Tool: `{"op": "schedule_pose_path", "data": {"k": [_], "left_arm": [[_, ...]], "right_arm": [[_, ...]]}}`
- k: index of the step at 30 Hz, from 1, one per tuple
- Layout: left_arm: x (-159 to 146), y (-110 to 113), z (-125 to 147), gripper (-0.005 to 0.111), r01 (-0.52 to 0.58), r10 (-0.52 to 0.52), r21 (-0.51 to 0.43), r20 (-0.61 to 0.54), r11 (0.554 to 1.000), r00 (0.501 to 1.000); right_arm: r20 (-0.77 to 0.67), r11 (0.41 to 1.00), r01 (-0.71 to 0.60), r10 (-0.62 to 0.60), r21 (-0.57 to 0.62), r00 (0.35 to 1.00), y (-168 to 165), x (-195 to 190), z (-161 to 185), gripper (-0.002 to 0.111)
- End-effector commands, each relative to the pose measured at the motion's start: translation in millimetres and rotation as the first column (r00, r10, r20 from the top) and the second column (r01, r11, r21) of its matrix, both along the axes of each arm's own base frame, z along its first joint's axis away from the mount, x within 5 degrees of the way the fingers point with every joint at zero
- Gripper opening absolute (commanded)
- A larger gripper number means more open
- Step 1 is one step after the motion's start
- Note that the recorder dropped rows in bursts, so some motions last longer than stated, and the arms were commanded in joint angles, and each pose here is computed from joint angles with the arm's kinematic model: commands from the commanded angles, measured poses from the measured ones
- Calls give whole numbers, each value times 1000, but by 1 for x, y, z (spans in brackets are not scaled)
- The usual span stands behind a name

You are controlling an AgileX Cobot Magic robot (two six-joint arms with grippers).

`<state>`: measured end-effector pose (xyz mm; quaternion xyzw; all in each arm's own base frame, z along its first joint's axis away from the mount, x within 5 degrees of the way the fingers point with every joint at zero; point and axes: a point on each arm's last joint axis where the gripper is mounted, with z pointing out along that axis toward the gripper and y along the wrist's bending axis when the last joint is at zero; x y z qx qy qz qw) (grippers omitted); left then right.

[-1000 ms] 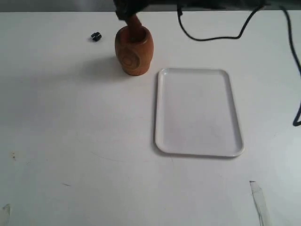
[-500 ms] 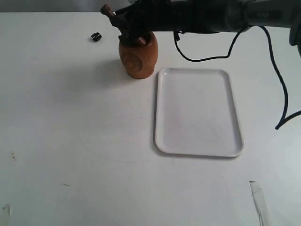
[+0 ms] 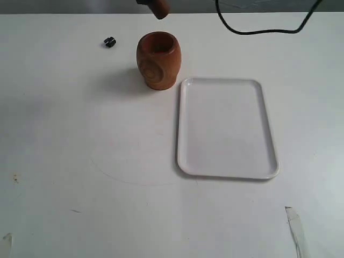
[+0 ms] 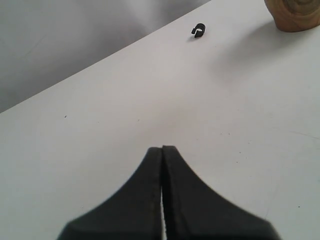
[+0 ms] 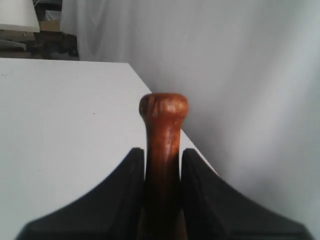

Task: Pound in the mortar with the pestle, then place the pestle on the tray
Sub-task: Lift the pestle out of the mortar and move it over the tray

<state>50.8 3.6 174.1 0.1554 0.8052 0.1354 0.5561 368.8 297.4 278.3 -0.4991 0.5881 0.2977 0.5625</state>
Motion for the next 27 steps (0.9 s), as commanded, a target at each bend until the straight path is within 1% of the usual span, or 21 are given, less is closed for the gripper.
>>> {"op": "schedule_pose_path", "data": {"k": [1,4,6,8,11,12,13,14,15,16,18,19,20,21,22,25,26,27], "left_arm": [[0,-1,0,0,6,-6,-15,4,1000,1000],[0,-1,0,0,6,-6,-15,4,1000,1000],[0,-1,0,0,6,-6,-15,4,1000,1000],[0,-1,0,0,6,-6,-15,4,1000,1000],[0,-1,0,0,6,-6,-15,4,1000,1000],[0,-1,0,0,6,-6,-15,4,1000,1000],[0,-1,0,0,6,-6,-15,4,1000,1000],[0,-1,0,0,6,-6,-15,4,1000,1000],[0,-1,0,0,6,-6,-15,4,1000,1000],[0,-1,0,0,6,-6,-15,4,1000,1000],[0,-1,0,0,6,-6,-15,4,1000,1000],[0,-1,0,0,6,-6,-15,4,1000,1000],[0,-1,0,0,6,-6,-15,4,1000,1000],[0,-1,0,0,6,-6,-15,4,1000,1000],[0,-1,0,0,6,-6,-15,4,1000,1000],[0,-1,0,0,6,-6,-15,4,1000,1000],[0,-1,0,0,6,-6,-15,4,1000,1000],[0,-1,0,0,6,-6,-15,4,1000,1000]], "right_arm": [[46,993,53,-48,-105,998,-21,-22,7,0],[54,985,78,-70,-153,996,-38,-43,10,0],[62,983,98,-89,-157,994,-50,-57,17,0],[67,983,113,-104,-146,992,-61,-73,26,0],[94,982,161,-152,-95,984,-80,-98,50,0],[105,972,223,-215,-69,971,-95,-113,61,0],[103,963,262,-255,-66,962,-102,-117,64,0],[74,931,359,-354,-66,932,-118,-126,63,0],[54,916,395,-391,-77,919,-123,-129,58,0],[0,873,476,-479,-105,878,-135,-132,46,0],[-70,842,522,-534,-133,843,-140,-134,30,0],[-102,838,528,-543,-139,834,-141,-134,24,0],[-194,829,535,-558,-160,807,-140,-134,8,0],[-246,822,544,-570,-169,784,-140,-133,0,0],[-321,804,559,-594,-204,738,-138,-129,-18,0],[-397,780,558,-625,-284,672,-133,-121,-49,0],[-433,768,558,-639,-315,635,-131,-117,-62,0],[-451,760,555,-648,-338,613,-129,-115,-72,0]]}}
